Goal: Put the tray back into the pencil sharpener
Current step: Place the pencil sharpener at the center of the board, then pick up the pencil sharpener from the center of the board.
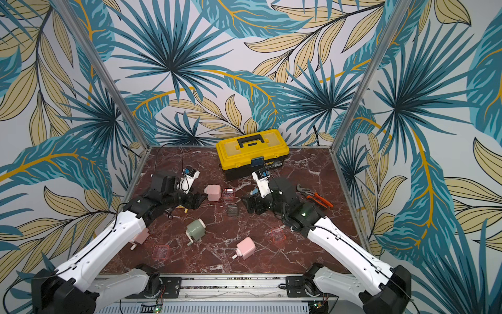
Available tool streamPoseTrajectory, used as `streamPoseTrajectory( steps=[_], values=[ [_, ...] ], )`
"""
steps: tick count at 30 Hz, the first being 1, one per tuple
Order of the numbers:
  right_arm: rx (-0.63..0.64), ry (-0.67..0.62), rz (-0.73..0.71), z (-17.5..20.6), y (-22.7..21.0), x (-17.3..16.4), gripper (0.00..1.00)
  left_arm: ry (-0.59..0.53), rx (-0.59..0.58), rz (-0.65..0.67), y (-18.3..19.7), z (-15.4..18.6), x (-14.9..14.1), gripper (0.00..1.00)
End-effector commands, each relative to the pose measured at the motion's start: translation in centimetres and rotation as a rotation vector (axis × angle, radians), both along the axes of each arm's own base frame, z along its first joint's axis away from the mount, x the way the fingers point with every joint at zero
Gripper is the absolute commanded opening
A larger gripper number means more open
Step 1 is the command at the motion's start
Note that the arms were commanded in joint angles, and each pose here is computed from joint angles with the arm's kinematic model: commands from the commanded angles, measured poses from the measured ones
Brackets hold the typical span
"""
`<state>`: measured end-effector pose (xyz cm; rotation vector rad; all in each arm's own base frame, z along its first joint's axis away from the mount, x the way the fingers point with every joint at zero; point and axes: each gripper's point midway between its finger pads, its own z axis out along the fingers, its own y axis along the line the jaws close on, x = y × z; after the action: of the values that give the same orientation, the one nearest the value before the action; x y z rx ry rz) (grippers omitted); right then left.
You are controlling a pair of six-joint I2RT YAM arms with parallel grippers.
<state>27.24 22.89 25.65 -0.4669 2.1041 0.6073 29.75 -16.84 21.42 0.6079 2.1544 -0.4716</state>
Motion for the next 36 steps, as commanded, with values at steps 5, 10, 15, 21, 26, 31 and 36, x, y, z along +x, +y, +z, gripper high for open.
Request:
streamPoseTrajectory(
  steps=[5,10,15,21,26,31,36],
  values=[
    [-0.049,0.207,-0.221,-5.0,-2.1,-0.8,0.8,-0.186,-0.056,-0.427,-6.8,1.4,-6.2,0.76],
    [-0.161,0.42,-0.49,-8.7,-6.4,-2.5,0.72,-0.173,-0.006,-0.519,-9.8,-0.1,-9.1,0.76],
    [-0.221,0.539,-0.727,-10.7,-11.1,-5.7,0.7,-0.189,0.096,-0.489,-12.1,-1.3,-10.0,0.76],
    [-0.097,0.605,-1.016,-12.7,-15.8,-9.5,0.64,-0.208,0.02,-0.338,-12.9,-0.2,-8.4,0.74],
    [0.028,0.637,-1.082,-14.4,-15.8,-9.9,0.63,-0.215,-0.094,-0.247,-13.2,0.3,-7.4,0.76],
    [0.053,0.69,-1.088,-17.0,-14.7,-9.4,0.63,-0.182,-0.178,-0.147,-12.8,-0.8,-6.7,0.76],
    [0.122,0.729,-1.102,-19.2,-13.6,-8.7,0.6,-0.191,-0.168,-0.096,-11.5,-1.4,-6.6,0.76]
  ],
)
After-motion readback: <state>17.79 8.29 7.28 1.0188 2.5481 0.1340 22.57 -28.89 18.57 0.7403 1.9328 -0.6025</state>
